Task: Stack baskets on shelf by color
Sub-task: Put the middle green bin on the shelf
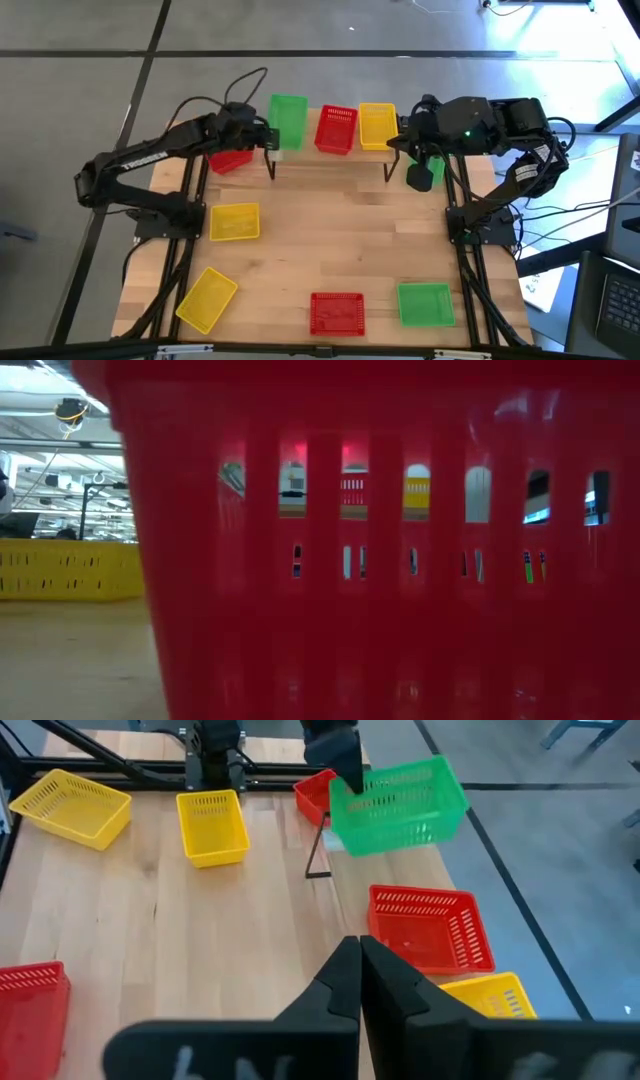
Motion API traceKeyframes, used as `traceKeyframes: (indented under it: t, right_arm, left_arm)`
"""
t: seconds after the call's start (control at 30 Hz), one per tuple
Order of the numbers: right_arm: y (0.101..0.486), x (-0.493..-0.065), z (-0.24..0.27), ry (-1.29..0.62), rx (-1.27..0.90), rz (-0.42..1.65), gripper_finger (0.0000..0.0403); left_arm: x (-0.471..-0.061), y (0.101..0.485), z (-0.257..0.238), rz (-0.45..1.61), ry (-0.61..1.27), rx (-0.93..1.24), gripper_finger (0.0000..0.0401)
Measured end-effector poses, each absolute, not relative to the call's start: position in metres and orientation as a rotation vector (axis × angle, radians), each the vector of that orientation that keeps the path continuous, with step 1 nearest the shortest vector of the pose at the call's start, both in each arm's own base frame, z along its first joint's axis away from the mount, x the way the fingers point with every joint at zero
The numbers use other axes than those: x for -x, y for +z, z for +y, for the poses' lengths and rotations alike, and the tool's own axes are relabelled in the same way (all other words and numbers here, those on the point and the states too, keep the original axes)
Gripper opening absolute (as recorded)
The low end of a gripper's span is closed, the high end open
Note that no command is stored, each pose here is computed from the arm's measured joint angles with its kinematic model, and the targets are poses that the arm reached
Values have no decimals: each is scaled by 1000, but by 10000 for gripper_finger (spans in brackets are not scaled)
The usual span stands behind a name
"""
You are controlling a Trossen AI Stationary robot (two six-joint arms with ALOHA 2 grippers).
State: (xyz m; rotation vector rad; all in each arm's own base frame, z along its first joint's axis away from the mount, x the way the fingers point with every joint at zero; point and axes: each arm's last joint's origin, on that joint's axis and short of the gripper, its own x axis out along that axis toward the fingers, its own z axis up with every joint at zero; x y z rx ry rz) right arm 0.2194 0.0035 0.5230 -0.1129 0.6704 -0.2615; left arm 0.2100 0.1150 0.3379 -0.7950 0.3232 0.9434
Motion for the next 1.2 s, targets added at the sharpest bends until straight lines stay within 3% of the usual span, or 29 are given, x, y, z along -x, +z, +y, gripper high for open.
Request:
traceKeyframes:
  t: [0.87, 1.2]
  right_arm:
    - [523, -219, 2, -310, 128, 670, 0]
    - [523, -219, 2, -309, 130, 670, 0]
  left_arm:
    - [-231, 300, 147, 488, 984, 834, 0]
    - [-231, 299, 149, 502, 1014, 766, 38]
